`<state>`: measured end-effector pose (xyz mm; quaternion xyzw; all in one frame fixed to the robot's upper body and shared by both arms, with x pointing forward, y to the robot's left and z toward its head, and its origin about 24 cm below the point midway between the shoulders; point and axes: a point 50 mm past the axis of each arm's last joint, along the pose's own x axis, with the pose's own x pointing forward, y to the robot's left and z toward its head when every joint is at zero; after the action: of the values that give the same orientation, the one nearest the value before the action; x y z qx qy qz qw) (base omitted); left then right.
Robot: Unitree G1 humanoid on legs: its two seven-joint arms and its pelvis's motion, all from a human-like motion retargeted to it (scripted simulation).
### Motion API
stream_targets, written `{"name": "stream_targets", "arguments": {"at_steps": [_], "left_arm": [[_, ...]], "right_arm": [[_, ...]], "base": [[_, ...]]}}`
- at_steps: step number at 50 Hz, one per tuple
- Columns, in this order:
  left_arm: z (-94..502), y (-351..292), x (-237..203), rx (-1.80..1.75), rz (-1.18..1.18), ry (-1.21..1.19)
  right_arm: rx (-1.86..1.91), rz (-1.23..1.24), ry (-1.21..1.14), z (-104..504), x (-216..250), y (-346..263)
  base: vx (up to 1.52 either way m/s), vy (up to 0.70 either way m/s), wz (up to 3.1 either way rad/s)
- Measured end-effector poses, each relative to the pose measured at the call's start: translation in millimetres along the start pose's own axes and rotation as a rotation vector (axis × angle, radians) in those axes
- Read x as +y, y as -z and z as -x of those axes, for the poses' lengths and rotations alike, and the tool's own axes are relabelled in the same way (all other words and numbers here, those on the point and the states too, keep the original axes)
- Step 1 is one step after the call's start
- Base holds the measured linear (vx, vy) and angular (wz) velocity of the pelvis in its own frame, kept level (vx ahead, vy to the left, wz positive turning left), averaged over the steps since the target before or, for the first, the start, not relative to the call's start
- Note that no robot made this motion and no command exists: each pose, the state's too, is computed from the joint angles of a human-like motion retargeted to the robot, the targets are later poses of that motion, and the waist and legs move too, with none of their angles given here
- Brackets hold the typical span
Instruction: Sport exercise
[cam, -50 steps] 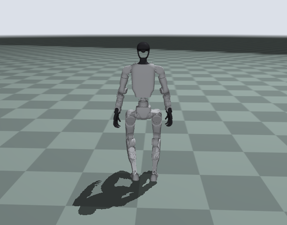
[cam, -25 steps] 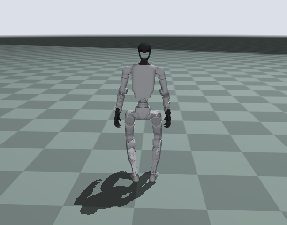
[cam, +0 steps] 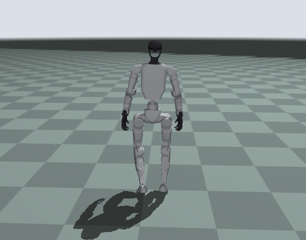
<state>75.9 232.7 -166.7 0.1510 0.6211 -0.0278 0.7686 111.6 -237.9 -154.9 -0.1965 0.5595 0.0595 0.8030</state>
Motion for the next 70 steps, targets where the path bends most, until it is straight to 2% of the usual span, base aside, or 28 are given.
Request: {"name": "stream_targets", "arguments": {"at_steps": [15, 25, 46, 52, 60, 70], "left_arm": [[2, 1, 20, 0.026, -0.210, -0.035], [1, 6, 10, 0.030, -0.192, 0.005], [1, -12, 23, -0.019, -0.206, -0.041], [1, -23, 24, -0.042, -0.247, -0.042], [0, -22, 12, -0.056, -0.191, 0.003], [1, -10, 19, -0.019, -0.314, -0.004]], "right_arm": [[-0.026, 0.110, 0.050, -1, -19, -16], [-0.029, 0.095, 0.023, -1, -9, -7], [-0.051, 0.148, -0.054, -1, 10, -7], [-0.066, 0.194, -0.009, -1, -6, -16], [-0.037, 0.188, -0.007, 1, -17, -10], [-0.055, 0.178, 0.032, 3, -41, -19]], "base": [[-0.03, 0.00, -0.02], [-0.01, 0.00, 0.00], [0.00, 0.00, 0.00], [0.01, 0.00, 0.06], [0.01, 0.01, 0.13], [-0.01, 0.02, 0.17]]}}
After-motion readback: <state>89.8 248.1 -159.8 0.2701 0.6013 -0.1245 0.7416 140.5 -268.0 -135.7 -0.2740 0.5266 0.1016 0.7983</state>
